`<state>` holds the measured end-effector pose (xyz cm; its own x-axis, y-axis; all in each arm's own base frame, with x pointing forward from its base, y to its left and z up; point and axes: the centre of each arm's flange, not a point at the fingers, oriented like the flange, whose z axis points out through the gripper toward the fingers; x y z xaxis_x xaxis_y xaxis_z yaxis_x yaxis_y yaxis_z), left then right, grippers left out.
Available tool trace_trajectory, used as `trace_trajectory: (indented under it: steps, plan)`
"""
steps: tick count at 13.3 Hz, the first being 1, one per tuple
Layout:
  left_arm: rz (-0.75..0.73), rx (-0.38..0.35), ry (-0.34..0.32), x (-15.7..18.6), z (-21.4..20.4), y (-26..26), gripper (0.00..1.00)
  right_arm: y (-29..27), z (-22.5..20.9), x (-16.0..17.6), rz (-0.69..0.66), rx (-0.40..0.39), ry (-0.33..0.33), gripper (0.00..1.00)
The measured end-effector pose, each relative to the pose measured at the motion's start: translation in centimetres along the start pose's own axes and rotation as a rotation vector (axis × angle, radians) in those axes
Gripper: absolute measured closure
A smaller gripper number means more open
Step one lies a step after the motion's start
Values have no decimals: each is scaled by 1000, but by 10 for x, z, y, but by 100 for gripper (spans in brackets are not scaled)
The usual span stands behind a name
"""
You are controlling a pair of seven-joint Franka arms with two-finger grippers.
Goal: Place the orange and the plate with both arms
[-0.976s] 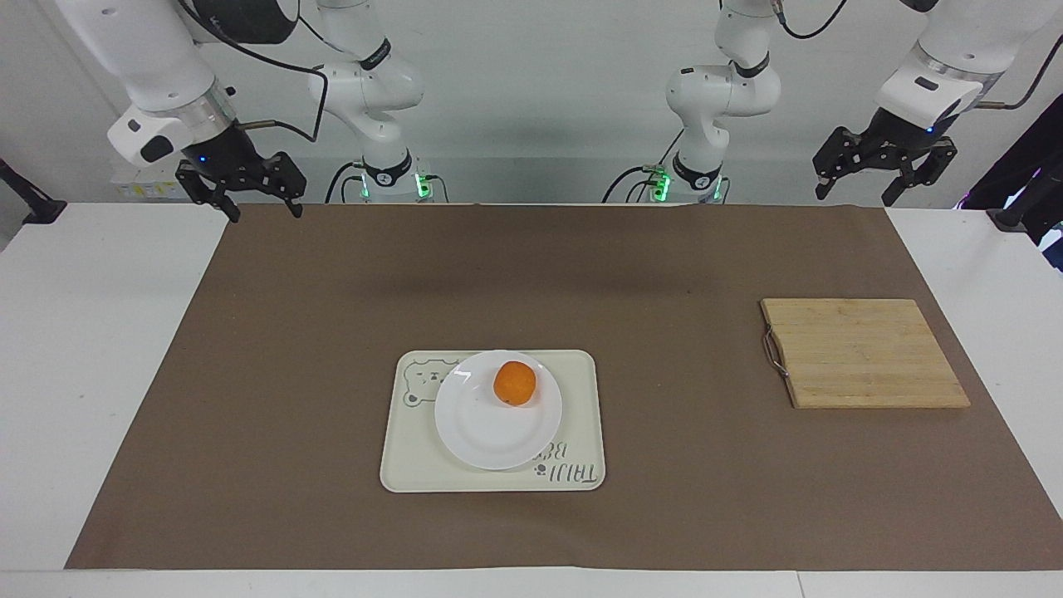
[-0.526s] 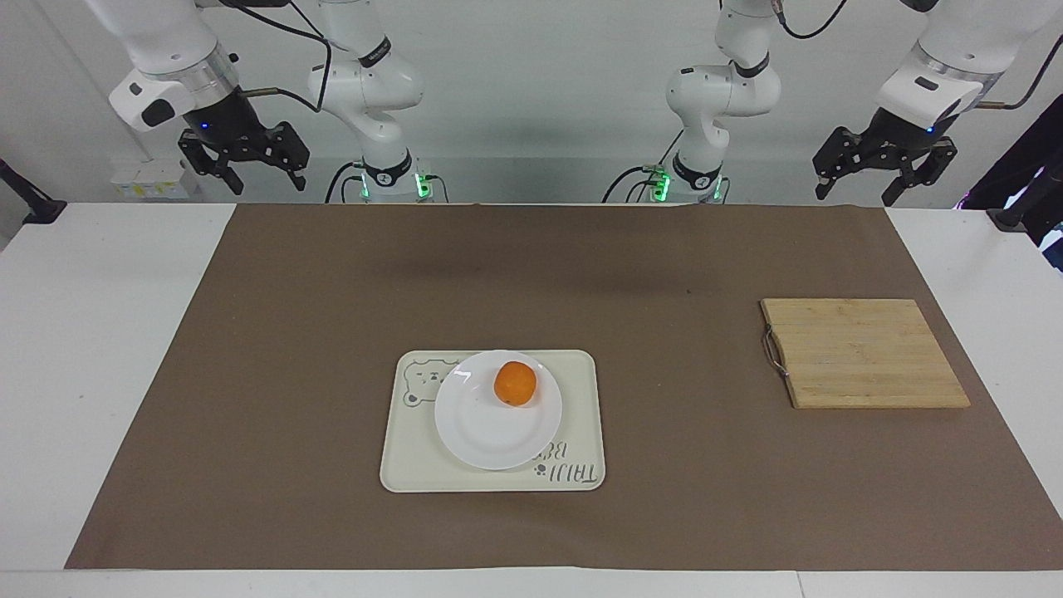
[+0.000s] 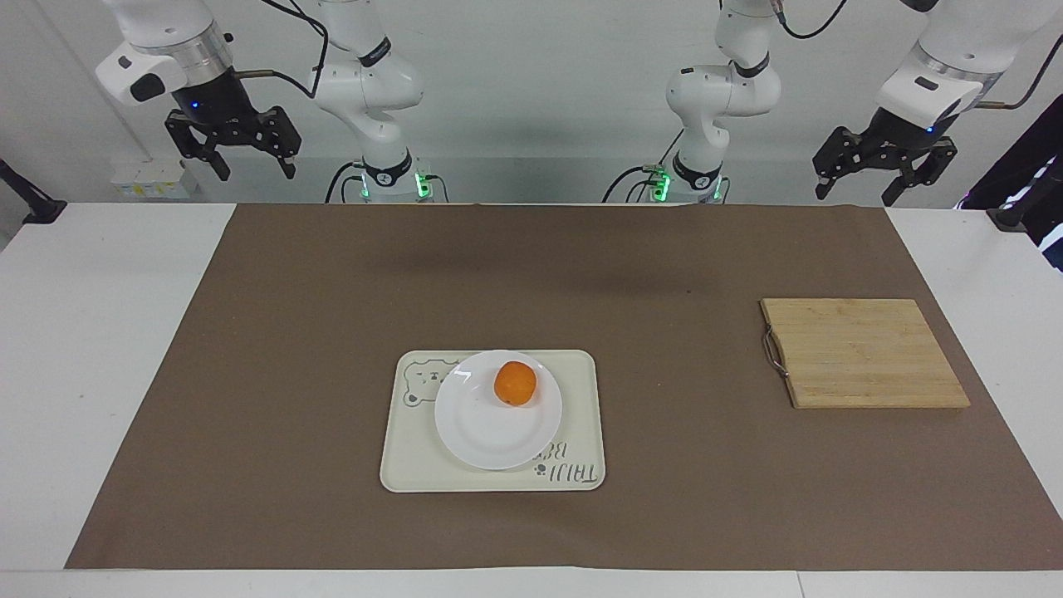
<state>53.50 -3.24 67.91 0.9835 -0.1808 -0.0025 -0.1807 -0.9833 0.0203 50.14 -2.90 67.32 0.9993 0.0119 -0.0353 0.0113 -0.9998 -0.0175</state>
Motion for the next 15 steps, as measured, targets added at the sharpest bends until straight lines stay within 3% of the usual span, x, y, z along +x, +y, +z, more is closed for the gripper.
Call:
trace_trajectory:
  steps: [15]
  plan:
    - [-2, 0, 0, 0, 0, -1, 0, 5, -15, -2, 6, -30, 65, 0]
